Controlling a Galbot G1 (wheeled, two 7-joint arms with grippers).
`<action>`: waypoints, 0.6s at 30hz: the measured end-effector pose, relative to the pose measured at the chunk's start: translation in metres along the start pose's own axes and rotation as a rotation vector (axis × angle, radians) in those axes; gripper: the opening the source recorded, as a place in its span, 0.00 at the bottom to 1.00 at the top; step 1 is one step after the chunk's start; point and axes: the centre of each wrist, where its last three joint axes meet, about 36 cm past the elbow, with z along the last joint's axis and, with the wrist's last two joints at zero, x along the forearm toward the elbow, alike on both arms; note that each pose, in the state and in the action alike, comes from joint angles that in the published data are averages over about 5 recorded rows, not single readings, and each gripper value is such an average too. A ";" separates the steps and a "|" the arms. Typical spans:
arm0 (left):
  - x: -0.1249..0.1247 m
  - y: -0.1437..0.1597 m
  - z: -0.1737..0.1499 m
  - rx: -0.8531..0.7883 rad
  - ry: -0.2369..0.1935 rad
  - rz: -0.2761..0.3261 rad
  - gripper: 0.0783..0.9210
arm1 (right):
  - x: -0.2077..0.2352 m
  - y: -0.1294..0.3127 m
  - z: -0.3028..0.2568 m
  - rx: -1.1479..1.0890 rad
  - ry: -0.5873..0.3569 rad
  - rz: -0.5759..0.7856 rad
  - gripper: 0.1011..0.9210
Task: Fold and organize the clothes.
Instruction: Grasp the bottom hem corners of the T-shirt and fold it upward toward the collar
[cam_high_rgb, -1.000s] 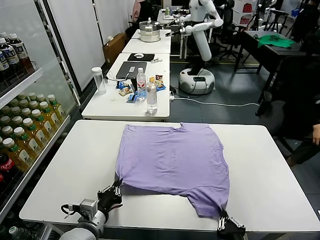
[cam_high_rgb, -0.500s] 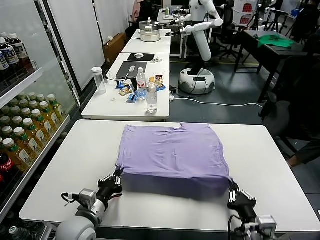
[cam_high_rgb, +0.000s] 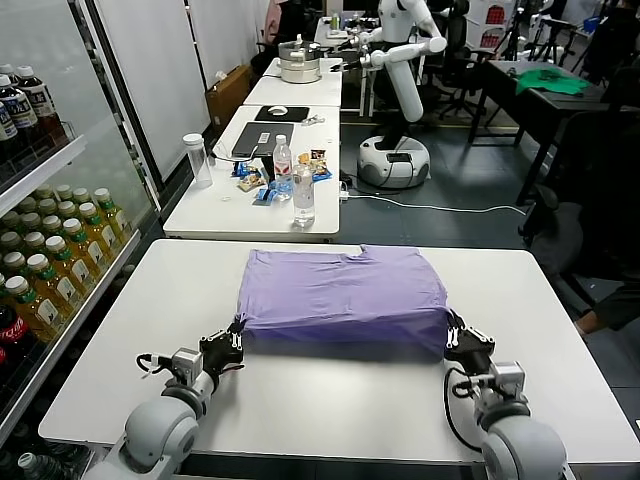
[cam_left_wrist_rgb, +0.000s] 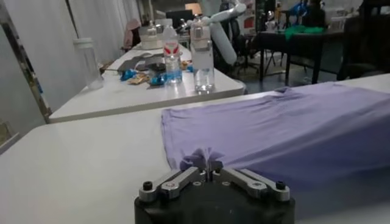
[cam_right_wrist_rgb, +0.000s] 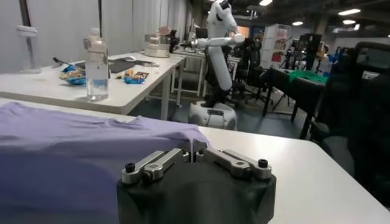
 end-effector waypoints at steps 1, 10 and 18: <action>-0.003 0.000 0.000 -0.004 0.002 -0.002 0.02 | -0.004 -0.001 -0.001 0.005 0.002 0.001 0.03; -0.029 0.000 -0.005 -0.029 0.019 -0.022 0.03 | -0.028 0.002 -0.004 0.037 0.030 0.002 0.13; -0.037 -0.004 -0.009 -0.015 -0.003 -0.054 0.29 | -0.026 -0.001 -0.001 0.050 0.048 0.003 0.41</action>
